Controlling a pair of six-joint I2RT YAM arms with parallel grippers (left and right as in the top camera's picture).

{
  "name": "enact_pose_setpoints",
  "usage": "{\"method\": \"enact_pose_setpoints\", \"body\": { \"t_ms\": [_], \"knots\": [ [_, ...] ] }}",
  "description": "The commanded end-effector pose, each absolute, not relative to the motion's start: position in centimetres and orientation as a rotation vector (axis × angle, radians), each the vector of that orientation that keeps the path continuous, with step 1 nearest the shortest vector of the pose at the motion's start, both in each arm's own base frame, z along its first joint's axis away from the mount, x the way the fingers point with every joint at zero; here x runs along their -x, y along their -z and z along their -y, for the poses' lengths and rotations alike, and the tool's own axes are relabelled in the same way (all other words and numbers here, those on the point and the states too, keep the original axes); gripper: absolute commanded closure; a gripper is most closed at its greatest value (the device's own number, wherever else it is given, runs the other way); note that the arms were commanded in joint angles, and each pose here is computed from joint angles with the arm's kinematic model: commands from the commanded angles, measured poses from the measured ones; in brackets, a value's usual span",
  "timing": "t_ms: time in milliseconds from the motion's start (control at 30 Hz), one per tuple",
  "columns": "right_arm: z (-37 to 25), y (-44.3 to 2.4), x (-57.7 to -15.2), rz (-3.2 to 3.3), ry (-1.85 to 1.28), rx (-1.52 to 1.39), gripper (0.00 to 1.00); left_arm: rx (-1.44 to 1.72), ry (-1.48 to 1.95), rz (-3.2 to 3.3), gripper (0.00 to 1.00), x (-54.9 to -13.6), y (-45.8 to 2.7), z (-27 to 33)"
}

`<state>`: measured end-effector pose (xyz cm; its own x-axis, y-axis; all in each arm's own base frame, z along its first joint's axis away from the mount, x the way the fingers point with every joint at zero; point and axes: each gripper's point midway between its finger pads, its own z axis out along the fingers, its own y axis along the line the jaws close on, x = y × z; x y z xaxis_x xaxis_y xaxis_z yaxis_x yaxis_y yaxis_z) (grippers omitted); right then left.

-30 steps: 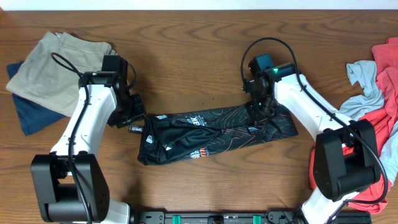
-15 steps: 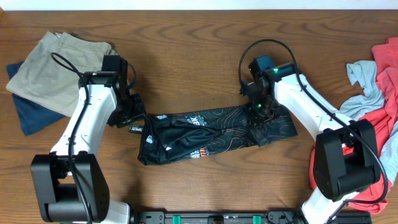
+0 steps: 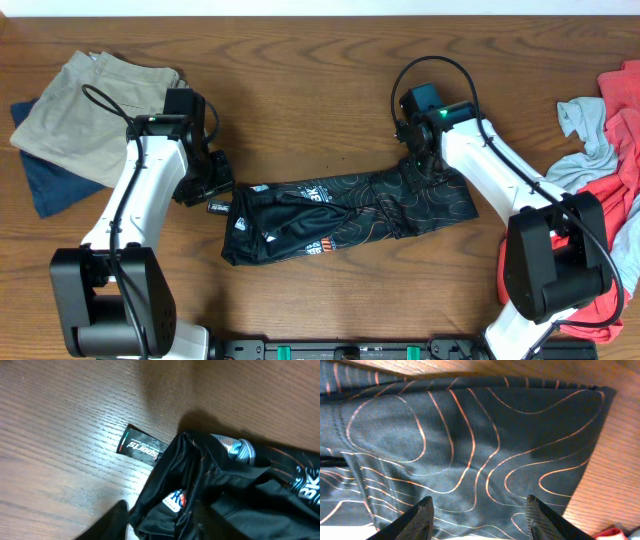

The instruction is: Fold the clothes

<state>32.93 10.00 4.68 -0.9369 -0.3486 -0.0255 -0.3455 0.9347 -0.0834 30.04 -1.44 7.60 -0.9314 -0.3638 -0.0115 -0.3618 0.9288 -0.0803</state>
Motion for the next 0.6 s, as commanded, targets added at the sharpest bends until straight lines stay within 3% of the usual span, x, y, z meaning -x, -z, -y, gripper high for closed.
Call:
{"method": "enact_pose_setpoints", "body": {
  "t_ms": [0, 167, 567],
  "knots": [
    [-11.7, -4.8, -32.6, -3.059, -0.017, 0.561, 0.43, 0.582, 0.115, -3.063, 0.53, -29.8, -7.5, 1.4],
    [-14.7, -5.0, -31.3, -3.051, -0.230, 0.679, 0.44, 0.582, 0.116, -3.062, 0.53, -29.8, -7.5, 1.4],
    [-18.5, -4.7, -33.6, -2.857, -0.091, 0.824, 0.39, 0.582, 0.116, -3.063, 0.52, -29.8, -7.5, 1.4]
  ]
}}
